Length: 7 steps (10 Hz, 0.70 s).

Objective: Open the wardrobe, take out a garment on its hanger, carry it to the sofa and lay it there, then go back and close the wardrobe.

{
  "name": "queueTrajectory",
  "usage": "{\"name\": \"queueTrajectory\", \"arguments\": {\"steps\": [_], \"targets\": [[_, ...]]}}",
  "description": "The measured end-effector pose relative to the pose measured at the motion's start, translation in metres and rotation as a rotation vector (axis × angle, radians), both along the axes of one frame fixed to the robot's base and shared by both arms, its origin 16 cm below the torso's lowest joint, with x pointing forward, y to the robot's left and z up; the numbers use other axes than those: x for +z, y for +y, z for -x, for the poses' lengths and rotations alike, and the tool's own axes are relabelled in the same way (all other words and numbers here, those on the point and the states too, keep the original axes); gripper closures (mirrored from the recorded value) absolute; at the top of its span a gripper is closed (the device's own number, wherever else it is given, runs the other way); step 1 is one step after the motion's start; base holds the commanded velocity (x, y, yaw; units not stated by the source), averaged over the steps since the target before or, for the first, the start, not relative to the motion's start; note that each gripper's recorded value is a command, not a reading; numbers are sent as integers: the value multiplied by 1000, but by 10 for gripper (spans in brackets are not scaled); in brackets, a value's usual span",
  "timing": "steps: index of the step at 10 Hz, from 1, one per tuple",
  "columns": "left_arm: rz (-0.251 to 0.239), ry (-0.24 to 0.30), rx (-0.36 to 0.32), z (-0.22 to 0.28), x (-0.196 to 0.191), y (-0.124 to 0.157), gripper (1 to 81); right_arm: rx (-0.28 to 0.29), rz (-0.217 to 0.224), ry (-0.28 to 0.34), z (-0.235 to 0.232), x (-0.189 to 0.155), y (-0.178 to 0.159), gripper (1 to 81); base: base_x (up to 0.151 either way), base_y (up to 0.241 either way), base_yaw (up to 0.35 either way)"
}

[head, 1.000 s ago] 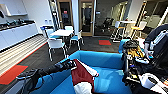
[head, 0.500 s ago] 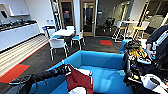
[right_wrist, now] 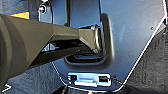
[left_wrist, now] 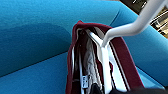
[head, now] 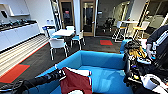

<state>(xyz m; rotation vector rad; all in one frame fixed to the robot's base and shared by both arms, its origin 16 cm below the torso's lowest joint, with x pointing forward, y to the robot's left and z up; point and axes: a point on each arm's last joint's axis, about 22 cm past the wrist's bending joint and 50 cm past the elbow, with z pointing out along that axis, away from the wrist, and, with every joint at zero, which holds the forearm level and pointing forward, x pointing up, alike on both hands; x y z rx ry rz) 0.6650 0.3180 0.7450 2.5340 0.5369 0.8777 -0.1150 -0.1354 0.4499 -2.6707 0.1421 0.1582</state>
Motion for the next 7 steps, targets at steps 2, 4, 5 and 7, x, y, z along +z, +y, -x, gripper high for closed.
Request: {"name": "queueTrajectory", "arguments": {"steps": [2,4,5,7], "targets": [[4,-3,7,7,-6,11,811,1,0,-1,0,0,0,10,0,0,0],[13,-6,4,10,-10,9,811,-1,-4,-2,-1,0,3,10,0,0,0],[25,-18,4,9,-8,7,10,-2,-4,-5,-1,0,4,10,0,0,0],[38,-26,14,12,-12,12,10,-5,-3,-11,-2,0,3,10,0,0,0]]}}
